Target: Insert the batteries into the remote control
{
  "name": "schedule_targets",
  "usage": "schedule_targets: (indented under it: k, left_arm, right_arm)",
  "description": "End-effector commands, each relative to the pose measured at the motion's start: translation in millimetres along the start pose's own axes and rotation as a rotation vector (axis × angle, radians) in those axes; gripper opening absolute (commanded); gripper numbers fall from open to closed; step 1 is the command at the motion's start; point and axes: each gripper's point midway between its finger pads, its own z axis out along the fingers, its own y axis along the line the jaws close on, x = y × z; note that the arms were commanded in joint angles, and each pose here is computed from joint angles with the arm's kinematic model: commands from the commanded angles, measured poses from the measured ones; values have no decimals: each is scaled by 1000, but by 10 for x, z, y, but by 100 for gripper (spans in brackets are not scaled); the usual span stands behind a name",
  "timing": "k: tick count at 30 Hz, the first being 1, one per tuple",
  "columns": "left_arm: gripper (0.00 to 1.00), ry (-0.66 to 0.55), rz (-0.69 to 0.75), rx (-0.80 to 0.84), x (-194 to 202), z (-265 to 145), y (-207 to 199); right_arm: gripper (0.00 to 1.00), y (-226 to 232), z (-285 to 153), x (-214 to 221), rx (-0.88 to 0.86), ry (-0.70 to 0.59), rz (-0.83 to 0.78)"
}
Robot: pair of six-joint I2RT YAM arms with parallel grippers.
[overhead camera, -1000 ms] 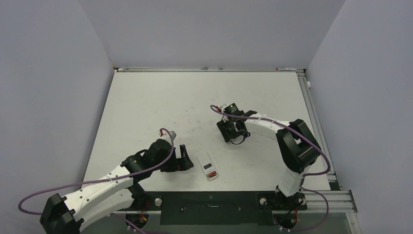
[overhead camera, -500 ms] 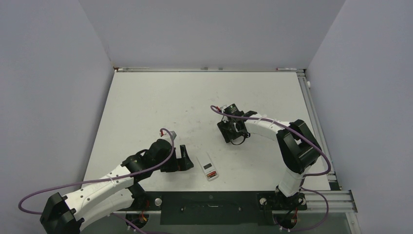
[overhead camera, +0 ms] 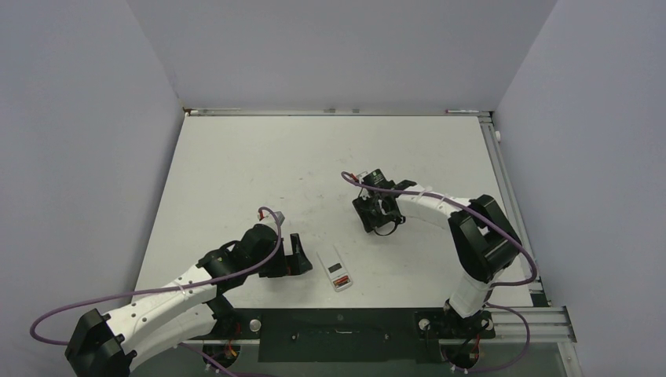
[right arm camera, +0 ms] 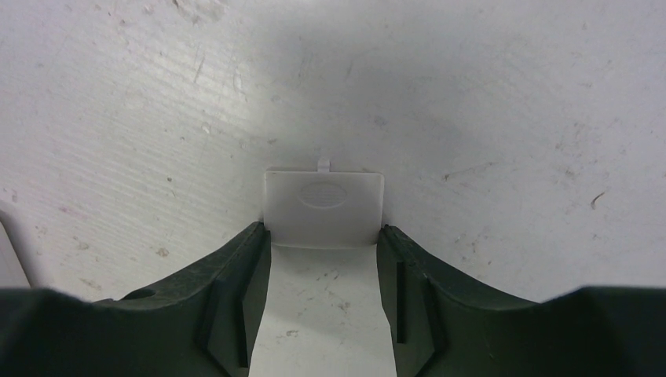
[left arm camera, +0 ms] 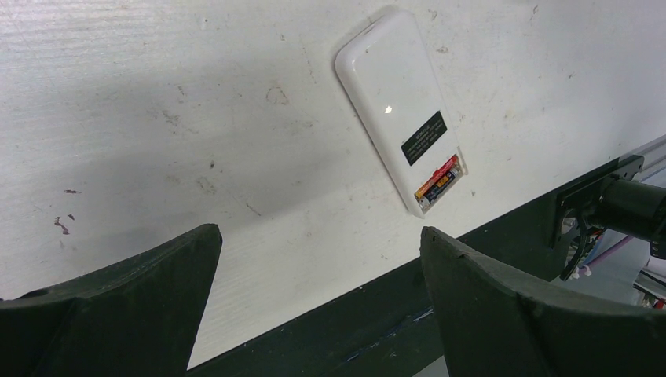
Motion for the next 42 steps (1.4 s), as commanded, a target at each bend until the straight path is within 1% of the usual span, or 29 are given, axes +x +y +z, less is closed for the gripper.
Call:
schedule_targets:
  k: [1, 9, 16, 21, 30, 33, 34, 35, 42]
  left_arm:
    - [96, -31, -5, 35, -99, 0, -99]
    - [96, -36, -6, 31, -127, -8, -107]
    - [96, -42, -8, 25, -150, 7, -98]
    - [96, -49, -8, 27, -177, 23, -111]
    - [96, -49, 10, 30, -255, 47, -173]
    - [96, -51, 10, 33, -255, 51, -171]
    - [96, -51, 9, 33, -253, 51, -167]
    - [96, -49, 9, 35, -248, 50, -169]
    - [96, -49, 5, 35, -229, 43, -133]
  right_arm:
    - [22, 20, -203, 28, 16, -20, 16]
    - [21, 224, -509, 47, 8, -67, 5]
    - [21, 578, -862, 129, -13, -133, 7]
    - [21, 809, -1013, 263, -33, -162, 40]
    - [21, 1212, -1062, 555, -66, -177, 58]
    - [21, 1313, -1029, 661, -74, -169, 64]
    - [21, 1341, -1018, 699, -78, -167, 32]
    - [21, 1384, -1007, 733, -81, -162, 61]
    - [21, 1573, -919, 839, -75, -170, 71]
